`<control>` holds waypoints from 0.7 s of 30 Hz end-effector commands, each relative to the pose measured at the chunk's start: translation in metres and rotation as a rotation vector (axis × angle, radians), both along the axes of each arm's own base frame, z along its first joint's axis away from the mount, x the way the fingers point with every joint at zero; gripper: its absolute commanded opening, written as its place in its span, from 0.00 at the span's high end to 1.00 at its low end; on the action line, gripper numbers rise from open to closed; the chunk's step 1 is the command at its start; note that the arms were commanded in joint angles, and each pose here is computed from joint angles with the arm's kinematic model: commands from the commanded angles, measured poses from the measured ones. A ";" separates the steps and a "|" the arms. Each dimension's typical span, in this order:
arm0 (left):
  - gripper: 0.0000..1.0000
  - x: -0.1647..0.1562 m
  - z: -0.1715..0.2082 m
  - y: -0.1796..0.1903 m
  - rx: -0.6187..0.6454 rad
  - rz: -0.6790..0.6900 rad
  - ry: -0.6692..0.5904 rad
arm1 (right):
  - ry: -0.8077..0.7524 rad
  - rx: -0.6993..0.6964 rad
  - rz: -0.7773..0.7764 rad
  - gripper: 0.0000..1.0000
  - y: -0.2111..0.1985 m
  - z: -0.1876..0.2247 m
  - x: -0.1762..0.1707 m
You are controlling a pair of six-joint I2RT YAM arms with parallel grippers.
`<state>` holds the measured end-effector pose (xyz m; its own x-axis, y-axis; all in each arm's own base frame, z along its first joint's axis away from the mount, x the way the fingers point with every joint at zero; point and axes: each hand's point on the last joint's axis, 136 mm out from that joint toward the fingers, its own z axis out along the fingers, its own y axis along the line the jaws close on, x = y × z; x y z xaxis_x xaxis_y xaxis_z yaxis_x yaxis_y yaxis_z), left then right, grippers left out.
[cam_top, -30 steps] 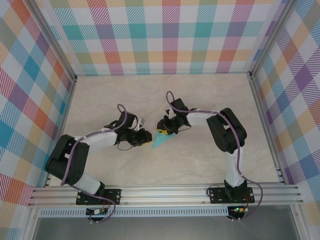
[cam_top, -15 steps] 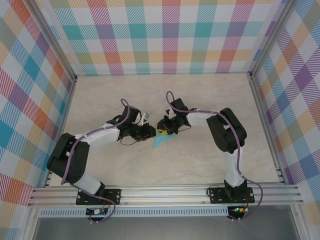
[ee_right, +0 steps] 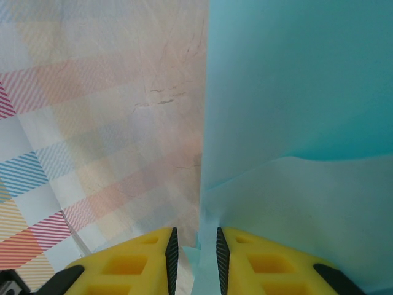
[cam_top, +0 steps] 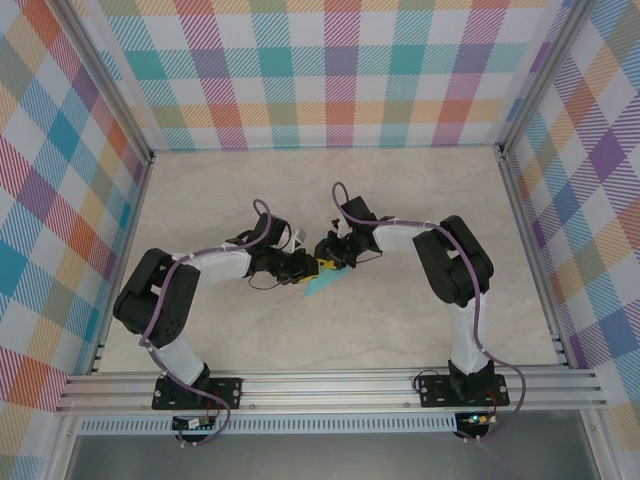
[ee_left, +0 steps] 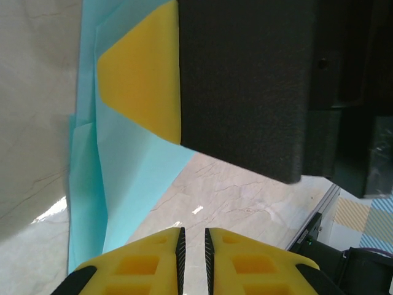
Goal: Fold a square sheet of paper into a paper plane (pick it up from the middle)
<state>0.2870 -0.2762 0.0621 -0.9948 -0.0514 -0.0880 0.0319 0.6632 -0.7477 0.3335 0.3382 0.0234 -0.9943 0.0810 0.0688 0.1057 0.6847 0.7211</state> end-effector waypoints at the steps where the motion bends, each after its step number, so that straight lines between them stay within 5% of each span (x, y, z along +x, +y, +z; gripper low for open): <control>1: 0.82 0.002 0.006 -0.015 -0.058 -0.032 0.007 | 0.126 -0.152 -0.023 0.74 -0.024 -0.053 -0.024; 21: 0.85 -0.033 -0.060 0.019 0.108 -0.056 0.149 | 0.134 -0.165 -0.021 0.74 -0.027 -0.058 -0.028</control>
